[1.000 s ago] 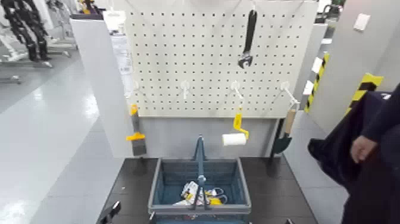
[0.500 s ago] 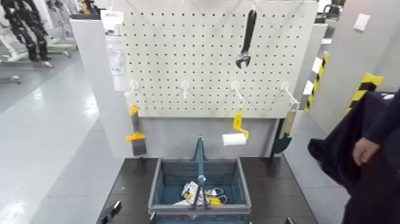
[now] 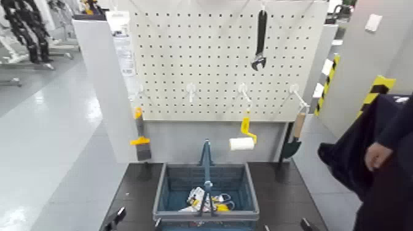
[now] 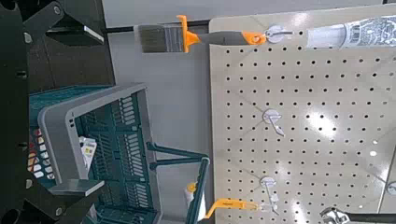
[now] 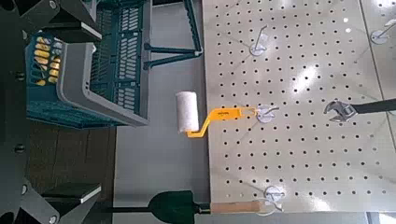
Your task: Put the black wrench into the crate.
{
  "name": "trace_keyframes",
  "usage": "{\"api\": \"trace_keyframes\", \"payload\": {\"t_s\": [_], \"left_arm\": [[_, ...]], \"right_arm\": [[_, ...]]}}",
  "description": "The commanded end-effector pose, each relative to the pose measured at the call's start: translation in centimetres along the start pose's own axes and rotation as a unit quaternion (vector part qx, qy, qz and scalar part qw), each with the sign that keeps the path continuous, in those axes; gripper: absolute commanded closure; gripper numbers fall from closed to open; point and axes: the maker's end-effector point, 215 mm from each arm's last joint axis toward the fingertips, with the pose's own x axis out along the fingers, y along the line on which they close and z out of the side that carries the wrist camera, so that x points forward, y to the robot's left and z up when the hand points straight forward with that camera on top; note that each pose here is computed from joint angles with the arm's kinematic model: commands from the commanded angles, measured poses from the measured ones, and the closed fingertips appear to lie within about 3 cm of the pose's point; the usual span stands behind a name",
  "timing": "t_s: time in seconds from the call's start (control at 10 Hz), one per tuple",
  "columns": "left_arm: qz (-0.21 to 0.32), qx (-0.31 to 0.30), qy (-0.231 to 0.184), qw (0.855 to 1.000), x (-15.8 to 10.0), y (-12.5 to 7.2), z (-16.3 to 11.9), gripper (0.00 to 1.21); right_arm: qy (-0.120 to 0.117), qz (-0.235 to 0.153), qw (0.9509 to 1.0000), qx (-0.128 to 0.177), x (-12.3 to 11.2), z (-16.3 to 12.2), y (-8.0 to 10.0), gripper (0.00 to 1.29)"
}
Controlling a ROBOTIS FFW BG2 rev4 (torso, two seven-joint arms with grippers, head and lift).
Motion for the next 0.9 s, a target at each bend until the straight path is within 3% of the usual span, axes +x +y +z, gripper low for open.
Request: {"api": "trace_keyframes", "payload": {"t_s": [0.1, 0.2, 0.5, 0.9], "left_arm": [[-0.001, -0.001, 0.0, 1.0, 0.1, 0.0, 0.0, 0.21], [-0.002, -0.001, -0.001, 1.0, 0.2, -0.1, 0.1, 0.21], [-0.004, -0.002, -0.002, 1.0, 0.4, -0.3, 0.2, 0.21], [-0.008, -0.002, -0.004, 1.0, 0.7, -0.5, 0.3, 0.21]], "right_arm": [[-0.005, -0.007, 1.0, 0.001, 0.5, 1.2, -2.5, 0.17], [-0.008, -0.005, 0.9998, 0.015, 1.1, 1.4, -2.7, 0.17], [-0.009, -0.001, 0.9999, 0.011, 3.9, 2.9, -4.2, 0.17], [-0.041, 0.018, 0.9989, 0.009, 8.3, 7.5, -5.4, 0.17]]}}
